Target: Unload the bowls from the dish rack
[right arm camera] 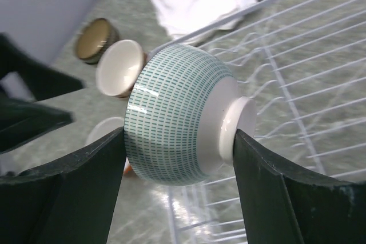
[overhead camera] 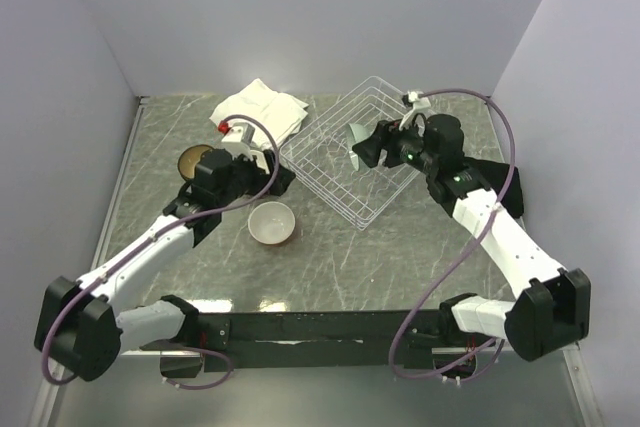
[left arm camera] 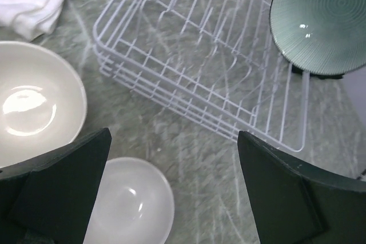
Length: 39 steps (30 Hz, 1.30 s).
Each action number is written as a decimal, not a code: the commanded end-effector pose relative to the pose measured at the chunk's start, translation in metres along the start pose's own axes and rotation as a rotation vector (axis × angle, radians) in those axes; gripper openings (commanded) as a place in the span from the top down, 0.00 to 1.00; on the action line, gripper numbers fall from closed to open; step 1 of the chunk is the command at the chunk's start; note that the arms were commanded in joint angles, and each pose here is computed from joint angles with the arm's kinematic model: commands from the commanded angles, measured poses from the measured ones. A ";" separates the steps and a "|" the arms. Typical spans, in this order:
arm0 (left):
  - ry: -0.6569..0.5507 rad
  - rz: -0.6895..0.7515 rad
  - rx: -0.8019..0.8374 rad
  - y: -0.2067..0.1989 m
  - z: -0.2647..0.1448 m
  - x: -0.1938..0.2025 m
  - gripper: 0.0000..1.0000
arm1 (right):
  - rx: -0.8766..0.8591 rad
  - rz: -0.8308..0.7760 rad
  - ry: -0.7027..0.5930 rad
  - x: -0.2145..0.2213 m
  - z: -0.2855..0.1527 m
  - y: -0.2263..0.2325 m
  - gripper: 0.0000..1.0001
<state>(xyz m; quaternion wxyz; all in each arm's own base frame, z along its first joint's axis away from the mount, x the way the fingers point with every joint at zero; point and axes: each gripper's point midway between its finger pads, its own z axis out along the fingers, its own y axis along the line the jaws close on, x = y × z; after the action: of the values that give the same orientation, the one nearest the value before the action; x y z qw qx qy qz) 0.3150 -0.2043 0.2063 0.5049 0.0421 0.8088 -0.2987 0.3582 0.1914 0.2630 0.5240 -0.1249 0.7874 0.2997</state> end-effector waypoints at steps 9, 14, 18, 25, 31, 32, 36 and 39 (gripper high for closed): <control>-0.065 -0.071 0.323 -0.077 0.030 -0.039 0.00 | -0.383 0.263 -0.176 -0.018 -0.038 0.075 0.83; -0.025 -0.114 0.376 -0.091 0.036 -0.028 0.03 | -0.464 0.370 -0.195 -0.010 -0.042 0.083 0.83; 0.021 -0.159 0.385 -0.095 0.045 -0.015 0.13 | -0.507 0.413 -0.205 -0.007 -0.044 0.087 0.83; 0.067 -0.223 0.395 -0.098 0.054 -0.005 0.41 | -0.528 0.432 -0.204 -0.006 -0.045 0.089 0.83; 0.083 -0.267 0.429 -0.103 0.053 -0.002 0.65 | -0.559 0.471 -0.214 -0.004 -0.046 0.091 0.82; 0.084 -0.272 0.437 -0.105 0.053 -0.002 0.67 | -0.557 0.479 -0.209 -0.001 -0.044 0.089 0.82; 0.091 -0.316 0.467 -0.109 0.052 0.000 0.71 | -0.572 0.491 -0.209 -0.001 -0.044 0.090 0.82; 0.090 -0.327 0.470 -0.109 0.050 0.000 0.85 | -0.571 0.492 -0.205 0.000 -0.041 0.090 0.82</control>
<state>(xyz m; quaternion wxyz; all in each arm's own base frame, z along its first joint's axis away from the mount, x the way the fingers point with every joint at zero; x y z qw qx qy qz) 0.3167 -0.3145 0.2187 0.3828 0.0355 0.7612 -0.5222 0.2847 0.2373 0.2678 0.4162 -0.0116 0.6730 0.6113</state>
